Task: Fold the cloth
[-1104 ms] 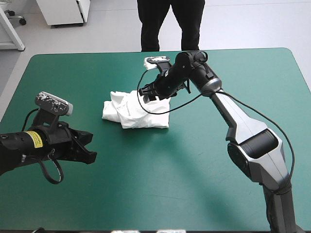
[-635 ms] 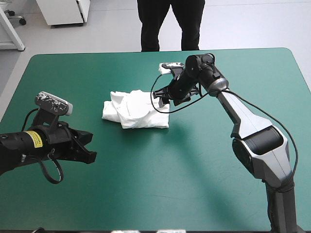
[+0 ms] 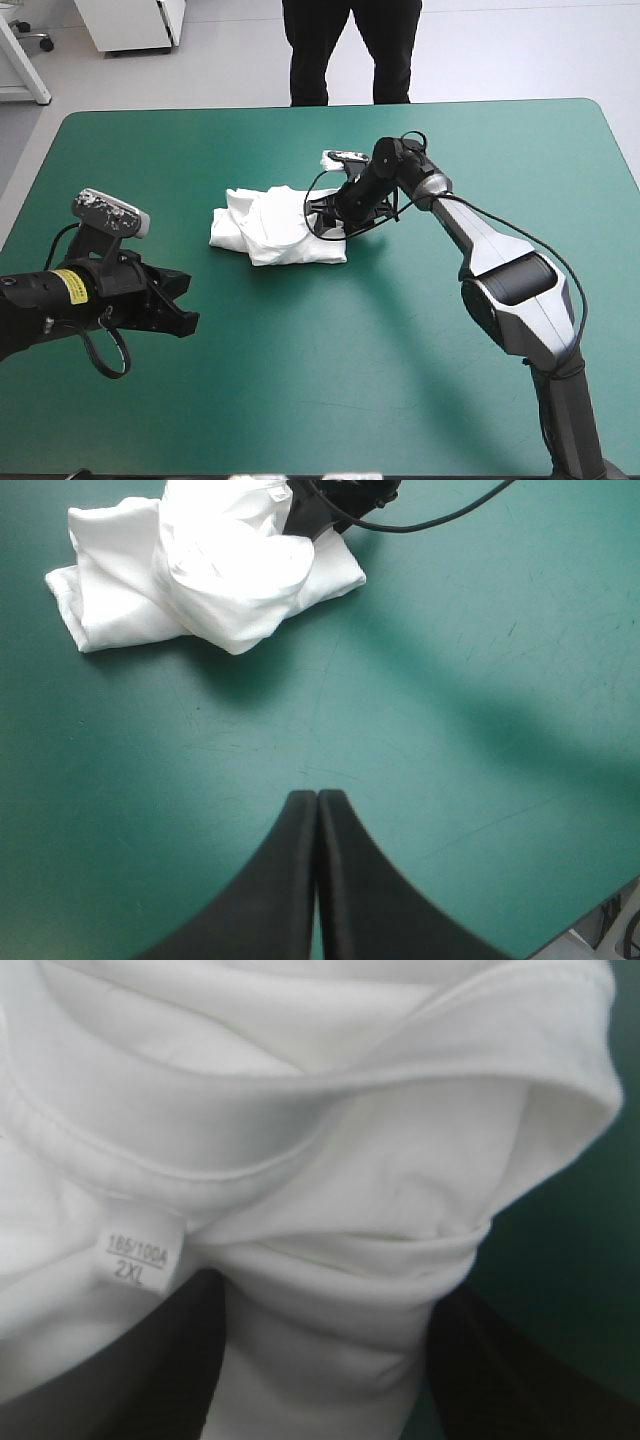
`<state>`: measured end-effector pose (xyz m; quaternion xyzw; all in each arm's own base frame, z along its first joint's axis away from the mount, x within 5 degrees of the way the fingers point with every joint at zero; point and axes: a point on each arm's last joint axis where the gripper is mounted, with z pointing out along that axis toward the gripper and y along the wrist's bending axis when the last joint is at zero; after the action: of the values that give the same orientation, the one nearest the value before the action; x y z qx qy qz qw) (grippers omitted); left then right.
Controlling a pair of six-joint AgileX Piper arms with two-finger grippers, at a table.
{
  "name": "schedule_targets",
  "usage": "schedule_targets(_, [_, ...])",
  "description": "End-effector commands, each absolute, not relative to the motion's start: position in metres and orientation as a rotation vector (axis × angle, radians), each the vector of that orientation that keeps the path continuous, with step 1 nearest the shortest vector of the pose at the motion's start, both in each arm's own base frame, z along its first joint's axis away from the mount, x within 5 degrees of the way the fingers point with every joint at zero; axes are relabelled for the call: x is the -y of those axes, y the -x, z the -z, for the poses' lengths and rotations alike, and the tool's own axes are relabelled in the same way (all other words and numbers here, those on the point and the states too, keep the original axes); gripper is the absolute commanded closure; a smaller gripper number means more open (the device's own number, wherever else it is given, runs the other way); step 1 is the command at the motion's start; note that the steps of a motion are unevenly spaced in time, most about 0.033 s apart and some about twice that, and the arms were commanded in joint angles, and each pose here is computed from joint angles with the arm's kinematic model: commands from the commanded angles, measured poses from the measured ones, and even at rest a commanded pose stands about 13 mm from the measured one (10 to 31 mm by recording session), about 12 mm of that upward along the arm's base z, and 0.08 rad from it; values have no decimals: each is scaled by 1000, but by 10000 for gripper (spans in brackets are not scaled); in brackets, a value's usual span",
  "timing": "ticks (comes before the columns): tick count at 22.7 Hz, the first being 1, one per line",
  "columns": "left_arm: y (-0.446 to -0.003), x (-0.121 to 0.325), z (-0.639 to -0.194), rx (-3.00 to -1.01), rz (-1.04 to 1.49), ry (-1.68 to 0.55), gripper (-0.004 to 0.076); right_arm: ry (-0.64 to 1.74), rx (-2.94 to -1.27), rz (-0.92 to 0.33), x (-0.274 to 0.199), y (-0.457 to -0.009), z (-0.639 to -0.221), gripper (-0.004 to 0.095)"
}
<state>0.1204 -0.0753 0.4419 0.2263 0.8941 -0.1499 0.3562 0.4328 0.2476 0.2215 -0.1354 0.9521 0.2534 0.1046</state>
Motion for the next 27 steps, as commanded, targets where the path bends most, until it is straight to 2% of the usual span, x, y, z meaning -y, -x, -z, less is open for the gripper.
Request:
schedule_targets(1, [-118,75,-453,-2237,427,-556,733,389,-2707,-831,-248,-431,-254,441])
schedule_targets(4, [-118,76,-453,-2238,433,-556,733,395,-2770,-824,-249,-433,-234,538])
schedule_targets(5, [-118,76,-453,-2238,436,-556,733,401,-2796,-818,-249,-433,-228,610])
schedule_targets(7, [-117,76,-453,-2241,435,-557,733,426,-2829,-763,-246,-433,-222,876])
schedule_targets(8, [-117,76,-453,-2241,440,-558,733,439,-2840,-728,-244,-433,-221,919])
schedule_targets(11, [-117,76,-452,-2255,448,-540,733,432,-2897,-557,-234,-433,-216,925])
schedule_targets(14, [-115,75,-450,-2298,447,-538,733,391,-2852,-403,-225,-437,-224,925])
schedule_targets(17, [-112,75,-448,-2329,452,-543,733,336,-2765,-326,-215,-436,-239,925])
schedule_targets(20, [-112,75,-448,-2334,464,-529,733,307,-2718,-319,-204,-429,-243,925])
schedule_targets(24, [-112,75,-448,-2334,470,-530,733,200,-2728,-267,-148,-400,-226,926])
schedule_targets(27, [-113,74,-448,-2331,451,-527,733,23,-2714,-204,-74,-371,-224,925])
